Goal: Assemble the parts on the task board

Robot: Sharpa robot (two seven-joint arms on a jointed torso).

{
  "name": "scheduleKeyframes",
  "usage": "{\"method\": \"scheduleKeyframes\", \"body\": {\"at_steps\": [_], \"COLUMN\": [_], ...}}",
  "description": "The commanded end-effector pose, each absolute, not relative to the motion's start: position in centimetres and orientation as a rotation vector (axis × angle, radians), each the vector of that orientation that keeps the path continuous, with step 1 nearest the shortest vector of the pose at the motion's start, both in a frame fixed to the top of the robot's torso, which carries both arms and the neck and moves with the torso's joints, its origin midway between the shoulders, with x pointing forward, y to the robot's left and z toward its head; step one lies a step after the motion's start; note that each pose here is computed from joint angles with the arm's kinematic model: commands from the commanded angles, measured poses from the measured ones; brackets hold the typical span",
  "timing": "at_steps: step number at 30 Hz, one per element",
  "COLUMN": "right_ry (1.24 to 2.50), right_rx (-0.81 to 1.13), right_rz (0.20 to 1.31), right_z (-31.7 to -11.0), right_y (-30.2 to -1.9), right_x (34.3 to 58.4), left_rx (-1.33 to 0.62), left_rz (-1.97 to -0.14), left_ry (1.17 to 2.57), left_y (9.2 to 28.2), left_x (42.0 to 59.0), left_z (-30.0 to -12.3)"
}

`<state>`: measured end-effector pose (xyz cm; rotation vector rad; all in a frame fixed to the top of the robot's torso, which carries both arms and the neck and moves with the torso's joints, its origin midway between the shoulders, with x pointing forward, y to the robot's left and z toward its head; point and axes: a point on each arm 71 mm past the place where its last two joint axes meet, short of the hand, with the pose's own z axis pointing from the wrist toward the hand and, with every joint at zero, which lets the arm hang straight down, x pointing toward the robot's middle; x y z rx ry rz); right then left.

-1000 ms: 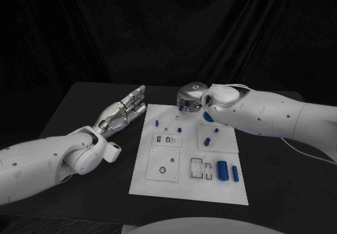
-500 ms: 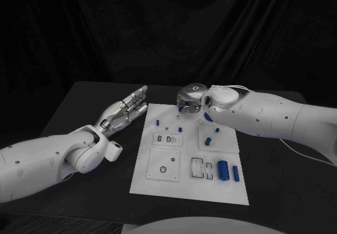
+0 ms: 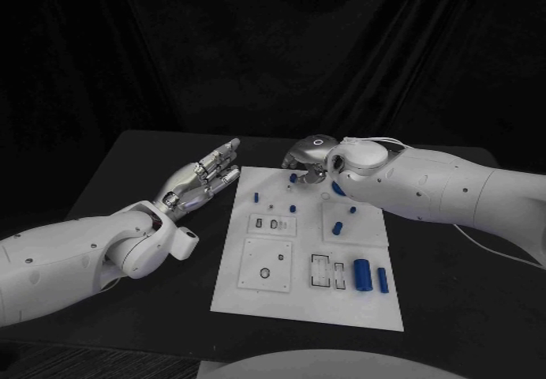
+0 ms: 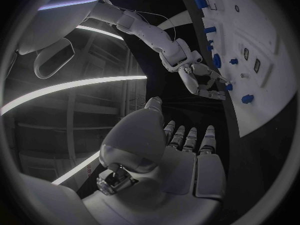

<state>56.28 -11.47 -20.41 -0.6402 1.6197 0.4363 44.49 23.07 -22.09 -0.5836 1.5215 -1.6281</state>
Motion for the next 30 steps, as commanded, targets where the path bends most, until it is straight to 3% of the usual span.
{"method": "scheduleKeyframes", "body": {"at_steps": [1, 9, 15, 20, 30], "right_ry": [1.556, 1.519, 1.533, 1.570, 1.632], "right_rx": [-0.585, -0.486, -0.428, -0.390, -0.348], "right_rz": [0.425, 0.455, 0.423, 0.379, 0.340], "right_z": [-19.8, -17.1, -15.1, -14.4, -14.4], "right_y": [-12.3, -15.2, -19.2, -22.1, -25.3], "right_x": [56.4, 56.1, 55.1, 54.2, 52.2], "left_rx": [-0.576, -0.577, -0.577, -0.579, -0.585], "left_rz": [-1.643, -1.636, -1.623, -1.611, -1.599], "left_ry": [1.516, 1.511, 1.495, 1.484, 1.476], "left_y": [23.0, 23.4, 24.0, 24.5, 25.3], "left_x": [44.5, 44.5, 44.5, 44.3, 43.9], "left_z": [-21.9, -21.9, -21.8, -21.7, -21.3]}}
